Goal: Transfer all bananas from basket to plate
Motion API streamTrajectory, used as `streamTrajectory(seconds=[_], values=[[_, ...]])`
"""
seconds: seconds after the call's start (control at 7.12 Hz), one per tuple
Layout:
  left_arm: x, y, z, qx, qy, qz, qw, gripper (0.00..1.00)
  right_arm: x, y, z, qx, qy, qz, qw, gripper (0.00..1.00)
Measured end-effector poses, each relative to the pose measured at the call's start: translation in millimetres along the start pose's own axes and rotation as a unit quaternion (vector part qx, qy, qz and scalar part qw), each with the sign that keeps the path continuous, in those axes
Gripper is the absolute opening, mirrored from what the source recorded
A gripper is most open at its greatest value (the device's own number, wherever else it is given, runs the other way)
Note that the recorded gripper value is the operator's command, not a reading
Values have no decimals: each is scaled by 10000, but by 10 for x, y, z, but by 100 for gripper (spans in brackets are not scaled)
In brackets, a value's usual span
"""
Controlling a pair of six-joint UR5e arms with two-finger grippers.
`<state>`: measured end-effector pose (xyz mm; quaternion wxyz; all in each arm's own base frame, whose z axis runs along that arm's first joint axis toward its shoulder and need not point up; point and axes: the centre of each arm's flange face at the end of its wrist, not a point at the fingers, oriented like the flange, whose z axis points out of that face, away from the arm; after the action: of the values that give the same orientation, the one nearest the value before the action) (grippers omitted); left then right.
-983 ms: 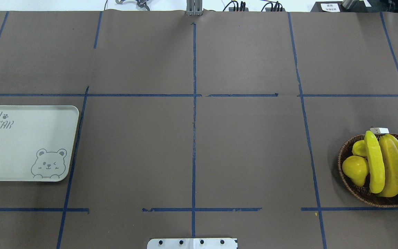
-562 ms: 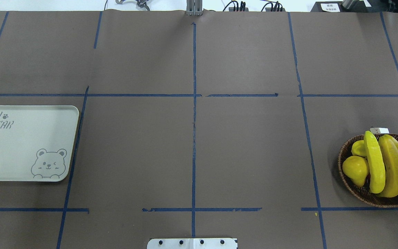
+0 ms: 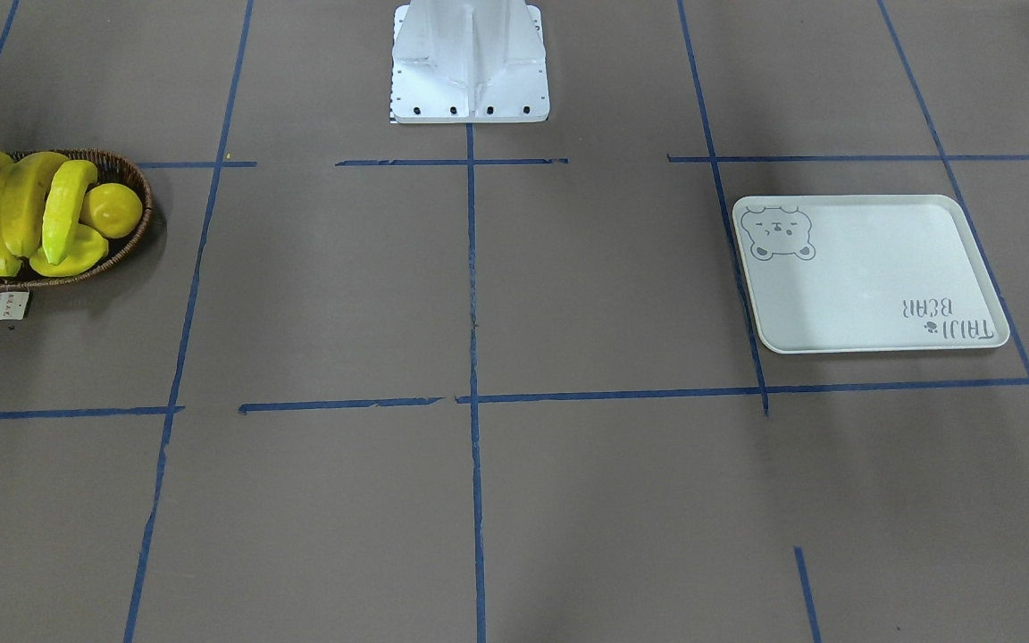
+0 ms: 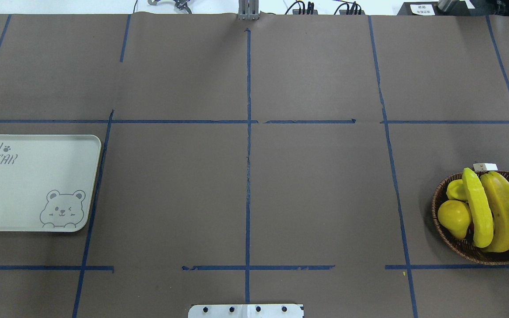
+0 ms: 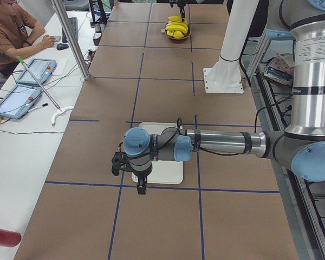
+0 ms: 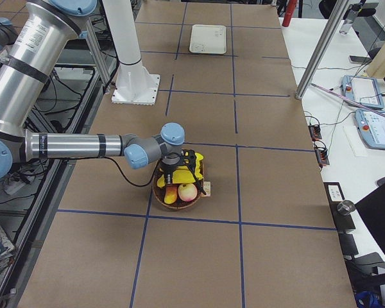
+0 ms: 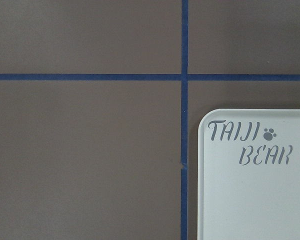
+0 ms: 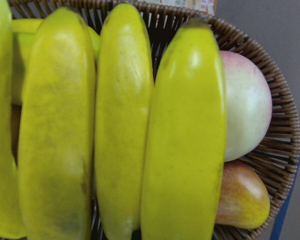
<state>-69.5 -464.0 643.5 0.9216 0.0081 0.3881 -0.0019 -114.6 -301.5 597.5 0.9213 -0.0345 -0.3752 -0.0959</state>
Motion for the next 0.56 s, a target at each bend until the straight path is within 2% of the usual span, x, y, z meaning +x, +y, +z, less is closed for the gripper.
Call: streamTrajectory(seconds=[0.28, 0.56], values=[[10, -2, -9, 9, 0, 8, 10000, 100, -42, 109, -205, 92, -125, 37, 9999, 0], [22, -6, -21, 22, 0, 14, 10000, 100, -74, 194, -487, 288, -297, 140, 9990, 0]])
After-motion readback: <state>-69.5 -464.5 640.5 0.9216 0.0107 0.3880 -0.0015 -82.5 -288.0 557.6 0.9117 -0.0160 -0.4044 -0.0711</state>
